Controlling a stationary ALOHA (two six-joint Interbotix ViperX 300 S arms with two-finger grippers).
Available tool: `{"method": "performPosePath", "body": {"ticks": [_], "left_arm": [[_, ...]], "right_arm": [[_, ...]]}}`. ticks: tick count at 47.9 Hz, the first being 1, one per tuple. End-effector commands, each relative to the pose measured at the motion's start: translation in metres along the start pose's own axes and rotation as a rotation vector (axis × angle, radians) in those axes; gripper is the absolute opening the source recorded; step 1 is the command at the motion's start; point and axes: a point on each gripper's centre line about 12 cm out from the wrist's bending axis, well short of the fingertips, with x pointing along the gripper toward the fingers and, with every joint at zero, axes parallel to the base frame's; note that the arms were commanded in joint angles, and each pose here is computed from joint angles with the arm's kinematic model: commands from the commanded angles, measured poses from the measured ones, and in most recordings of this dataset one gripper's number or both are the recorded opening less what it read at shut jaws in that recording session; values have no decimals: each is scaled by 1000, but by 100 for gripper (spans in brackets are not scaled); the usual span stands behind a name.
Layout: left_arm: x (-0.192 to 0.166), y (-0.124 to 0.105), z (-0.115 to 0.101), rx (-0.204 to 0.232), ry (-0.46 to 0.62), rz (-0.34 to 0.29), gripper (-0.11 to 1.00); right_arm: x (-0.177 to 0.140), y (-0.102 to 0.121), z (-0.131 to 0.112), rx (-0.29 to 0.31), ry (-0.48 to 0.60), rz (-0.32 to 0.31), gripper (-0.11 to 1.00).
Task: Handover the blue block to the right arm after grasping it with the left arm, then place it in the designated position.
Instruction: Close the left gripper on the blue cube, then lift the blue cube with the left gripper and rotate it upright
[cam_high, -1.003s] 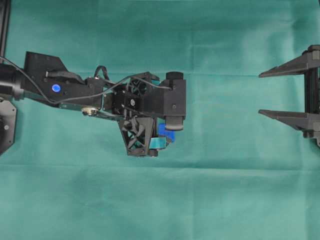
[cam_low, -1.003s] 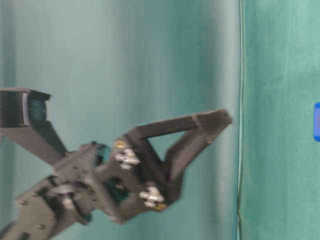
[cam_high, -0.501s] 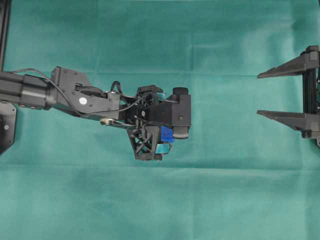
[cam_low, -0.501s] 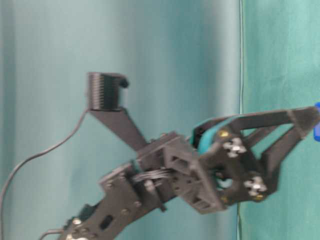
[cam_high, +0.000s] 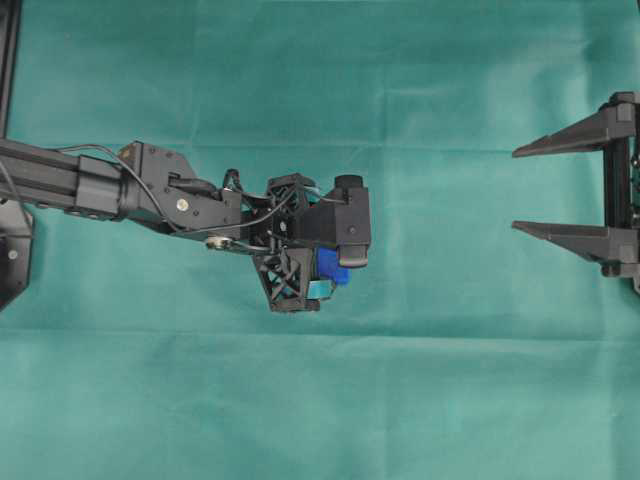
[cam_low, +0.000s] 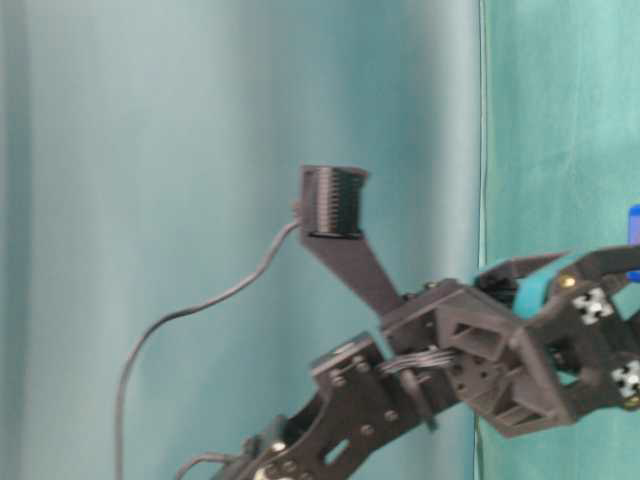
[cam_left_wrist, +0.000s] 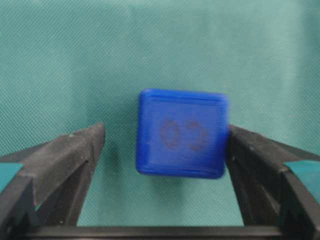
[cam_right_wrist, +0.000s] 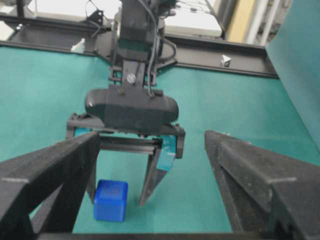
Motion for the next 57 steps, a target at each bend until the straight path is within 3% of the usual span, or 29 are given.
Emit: {"method": "performPosePath", "body": {"ticks": [1,18,22,28,57], "left_arm": [[-4,0,8,0,-37,-2,100],[-4,-6,9,13,-37,-9,95],[-3,-10,9,29,-35,-15,80],[-4,-14,9,43,-36,-20,46],[-12,-15,17,35,-56,-21,47]], "right_arm": [[2,0,7,5,-17,-2,94],[2,0,6,3,-11,0,94],[2,0,6,3,-11,-2,94],[2,0,6,2,-11,-2,94],[2,0,6,3,-11,-2,94]]}}
